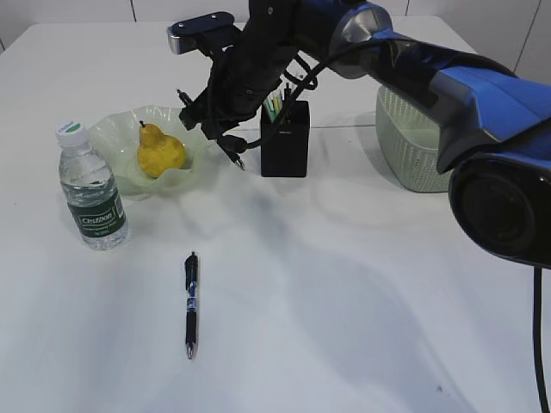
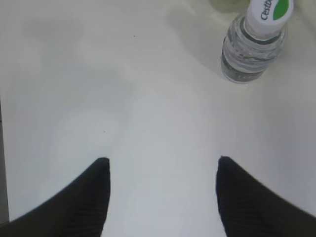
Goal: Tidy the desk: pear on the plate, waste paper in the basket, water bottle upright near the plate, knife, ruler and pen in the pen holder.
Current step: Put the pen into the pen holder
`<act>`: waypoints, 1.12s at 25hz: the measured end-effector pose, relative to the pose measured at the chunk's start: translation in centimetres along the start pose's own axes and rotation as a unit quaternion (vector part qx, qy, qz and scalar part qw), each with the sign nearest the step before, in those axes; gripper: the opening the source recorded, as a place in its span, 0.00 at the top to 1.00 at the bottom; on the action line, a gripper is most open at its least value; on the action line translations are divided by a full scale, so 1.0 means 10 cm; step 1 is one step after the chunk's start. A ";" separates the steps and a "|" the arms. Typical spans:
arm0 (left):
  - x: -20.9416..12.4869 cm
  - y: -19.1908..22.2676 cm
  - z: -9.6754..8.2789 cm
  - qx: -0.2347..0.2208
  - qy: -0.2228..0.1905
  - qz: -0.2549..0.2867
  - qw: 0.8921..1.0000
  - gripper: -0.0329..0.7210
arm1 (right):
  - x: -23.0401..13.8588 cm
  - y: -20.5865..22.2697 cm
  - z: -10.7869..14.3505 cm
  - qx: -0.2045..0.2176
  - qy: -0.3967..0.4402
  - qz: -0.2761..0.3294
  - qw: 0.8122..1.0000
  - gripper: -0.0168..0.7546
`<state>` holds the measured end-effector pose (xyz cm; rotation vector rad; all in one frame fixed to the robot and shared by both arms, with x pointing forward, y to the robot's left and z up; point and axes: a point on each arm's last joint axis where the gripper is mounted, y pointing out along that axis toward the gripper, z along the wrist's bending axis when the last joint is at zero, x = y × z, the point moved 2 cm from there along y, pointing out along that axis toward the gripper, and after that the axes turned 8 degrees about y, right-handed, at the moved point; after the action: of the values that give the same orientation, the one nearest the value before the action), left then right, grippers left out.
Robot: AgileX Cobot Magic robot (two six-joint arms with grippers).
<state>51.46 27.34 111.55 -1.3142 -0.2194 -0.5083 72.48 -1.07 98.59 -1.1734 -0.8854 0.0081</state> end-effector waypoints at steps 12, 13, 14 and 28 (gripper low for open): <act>0.06 0.00 0.00 0.001 0.001 -0.028 1.000 0.33 | -0.21 0.19 -0.09 0.011 0.009 0.043 0.999 0.87; 0.06 0.00 0.00 0.001 0.001 -0.029 1.000 0.33 | -0.21 0.19 -0.08 0.012 0.009 0.042 0.999 0.87; 0.07 0.00 0.00 0.001 0.001 -0.031 1.000 0.33 | -0.22 0.19 -0.08 0.013 0.010 0.043 0.999 0.87; 0.10 0.05 -0.01 0.000 0.004 -0.033 0.999 0.33 | -0.08 -0.26 -0.05 0.002 0.013 0.045 0.999 0.87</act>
<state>52.55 27.08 111.54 -1.3077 -0.2573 -0.5685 71.10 -2.90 100.09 -1.2067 -0.8092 0.0669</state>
